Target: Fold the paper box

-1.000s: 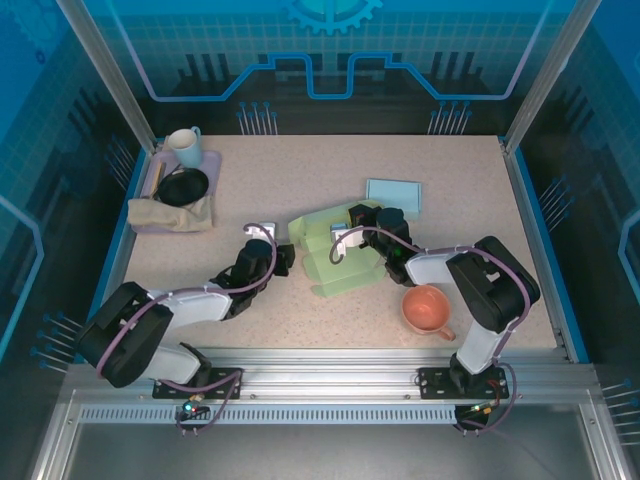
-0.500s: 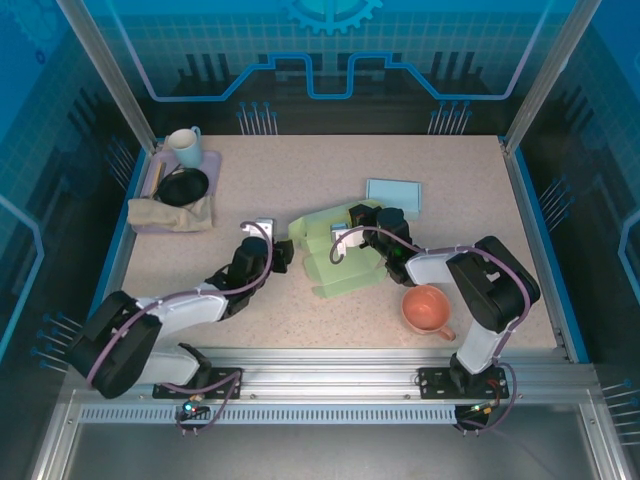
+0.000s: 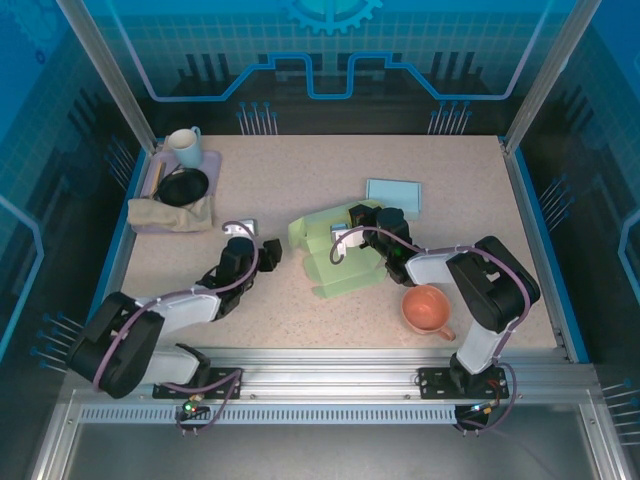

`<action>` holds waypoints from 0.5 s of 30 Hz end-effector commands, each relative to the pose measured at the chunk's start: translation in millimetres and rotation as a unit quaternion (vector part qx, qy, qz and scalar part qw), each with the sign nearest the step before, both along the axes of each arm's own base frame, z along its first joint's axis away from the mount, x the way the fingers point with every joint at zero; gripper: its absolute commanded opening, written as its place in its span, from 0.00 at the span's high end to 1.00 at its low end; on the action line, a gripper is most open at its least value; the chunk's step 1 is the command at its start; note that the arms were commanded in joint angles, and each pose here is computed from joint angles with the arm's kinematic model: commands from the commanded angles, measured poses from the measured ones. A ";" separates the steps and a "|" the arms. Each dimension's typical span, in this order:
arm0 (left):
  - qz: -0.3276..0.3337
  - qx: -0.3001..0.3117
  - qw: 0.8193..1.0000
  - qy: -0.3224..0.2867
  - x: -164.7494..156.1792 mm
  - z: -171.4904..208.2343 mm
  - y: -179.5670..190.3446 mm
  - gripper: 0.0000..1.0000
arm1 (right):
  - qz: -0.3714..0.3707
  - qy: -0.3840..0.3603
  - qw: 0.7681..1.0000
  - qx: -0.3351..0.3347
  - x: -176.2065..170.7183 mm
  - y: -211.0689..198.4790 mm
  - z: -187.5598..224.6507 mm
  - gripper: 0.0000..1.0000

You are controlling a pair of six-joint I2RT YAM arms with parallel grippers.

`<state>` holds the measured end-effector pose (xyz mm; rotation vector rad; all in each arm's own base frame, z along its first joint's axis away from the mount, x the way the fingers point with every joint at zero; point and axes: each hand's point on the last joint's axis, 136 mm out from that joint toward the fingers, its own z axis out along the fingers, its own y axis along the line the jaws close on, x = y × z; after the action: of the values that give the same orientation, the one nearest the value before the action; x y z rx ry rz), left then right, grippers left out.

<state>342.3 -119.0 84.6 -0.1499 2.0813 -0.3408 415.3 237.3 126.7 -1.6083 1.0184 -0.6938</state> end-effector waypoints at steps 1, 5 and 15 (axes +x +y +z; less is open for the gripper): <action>-0.074 -0.042 0.996 -0.019 6.6 10.7 -31.8 0.36 | -0.001 0.000 1.000 0.005 4.1 -2.4 -0.3 1.00; -0.088 -0.044 0.995 -0.008 12.4 4.5 -40.0 0.35 | -0.001 0.001 1.000 0.005 4.4 -2.2 -0.6 1.00; -0.125 -0.059 0.990 -0.002 16.5 4.8 -58.8 0.36 | 0.000 0.004 1.000 0.002 5.1 -1.6 -4.2 1.00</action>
<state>350.1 -165.5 74.0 -0.0069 2.1287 -0.5678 415.4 237.4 123.1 -1.6154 1.0223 -0.6914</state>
